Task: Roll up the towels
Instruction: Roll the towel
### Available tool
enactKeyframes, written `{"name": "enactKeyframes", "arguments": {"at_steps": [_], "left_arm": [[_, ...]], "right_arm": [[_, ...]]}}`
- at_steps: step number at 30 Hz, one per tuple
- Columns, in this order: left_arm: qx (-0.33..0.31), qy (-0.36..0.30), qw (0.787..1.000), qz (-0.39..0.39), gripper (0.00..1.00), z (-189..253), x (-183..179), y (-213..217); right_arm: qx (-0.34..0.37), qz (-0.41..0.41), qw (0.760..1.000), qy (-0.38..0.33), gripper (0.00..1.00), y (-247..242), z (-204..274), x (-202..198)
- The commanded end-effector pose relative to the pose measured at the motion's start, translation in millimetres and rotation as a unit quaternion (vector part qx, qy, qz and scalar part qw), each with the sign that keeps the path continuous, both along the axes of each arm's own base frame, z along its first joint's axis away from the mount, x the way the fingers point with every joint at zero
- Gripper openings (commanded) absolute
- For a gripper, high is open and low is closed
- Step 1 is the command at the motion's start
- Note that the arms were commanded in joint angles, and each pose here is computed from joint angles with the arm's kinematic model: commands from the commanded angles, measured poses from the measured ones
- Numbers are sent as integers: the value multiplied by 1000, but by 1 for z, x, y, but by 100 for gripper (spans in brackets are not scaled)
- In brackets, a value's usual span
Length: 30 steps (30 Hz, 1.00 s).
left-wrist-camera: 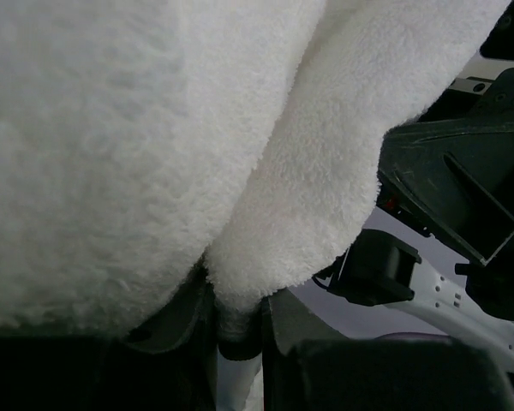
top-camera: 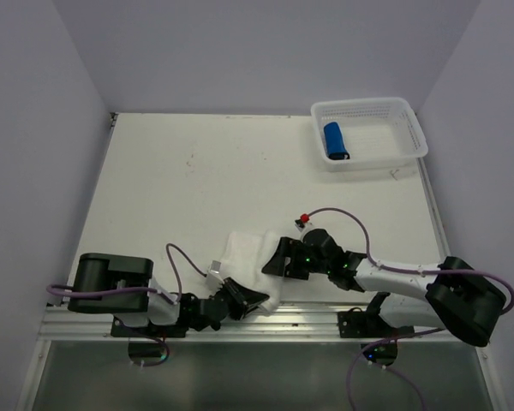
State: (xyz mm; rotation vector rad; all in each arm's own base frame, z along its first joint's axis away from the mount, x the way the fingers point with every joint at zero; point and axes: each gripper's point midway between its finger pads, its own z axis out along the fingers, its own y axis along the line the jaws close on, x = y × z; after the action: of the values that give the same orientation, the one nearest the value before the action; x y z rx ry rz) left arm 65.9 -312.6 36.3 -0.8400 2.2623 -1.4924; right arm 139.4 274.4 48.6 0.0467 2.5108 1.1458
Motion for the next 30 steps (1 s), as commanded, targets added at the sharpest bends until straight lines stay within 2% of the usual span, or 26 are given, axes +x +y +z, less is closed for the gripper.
{"name": "enactKeyframes", "arguments": {"at_steps": [1,6,9,10,12,13,17,18,20,21,22,24,30], "left_arm": [[51,12,997,-52,0,-31,-17,18],[44,12,997,-58,0,-30,-19,16],[40,2,997,-66,17,-27,-19,14],[44,-3,996,-71,28,-28,-19,14],[49,-12,996,-77,38,-28,-19,14],[50,-15,996,-78,45,-27,-18,14],[64,-40,994,-84,60,-24,-16,17],[84,-53,991,-90,65,-26,-15,20],[101,-74,988,-91,69,-19,-11,14],[146,-89,980,-99,70,-24,-9,22],[148,-102,979,-97,73,-10,-5,10],[197,-129,967,-96,75,-7,2,18],[246,-155,951,-103,80,-3,7,25]], "right_arm": [[-22,-15,1000,-7,76,10,-5,9],[-57,-42,997,14,58,1,-24,12],[-86,-52,995,5,46,-2,-17,21],[-114,-61,992,7,44,-11,-22,21],[-135,-66,989,4,39,-15,-16,25],[-157,-68,985,11,38,-22,-19,23],[-204,-74,976,7,35,-34,-18,27],[-216,-74,974,11,35,-37,-17,26],[-234,-73,969,9,35,-42,-18,27],[-248,-72,966,13,35,-46,-18,25],[-256,-73,964,14,34,-49,-20,26],[-278,-74,958,13,34,-55,-21,26],[-310,-75,948,9,35,-62,-15,31]]}}
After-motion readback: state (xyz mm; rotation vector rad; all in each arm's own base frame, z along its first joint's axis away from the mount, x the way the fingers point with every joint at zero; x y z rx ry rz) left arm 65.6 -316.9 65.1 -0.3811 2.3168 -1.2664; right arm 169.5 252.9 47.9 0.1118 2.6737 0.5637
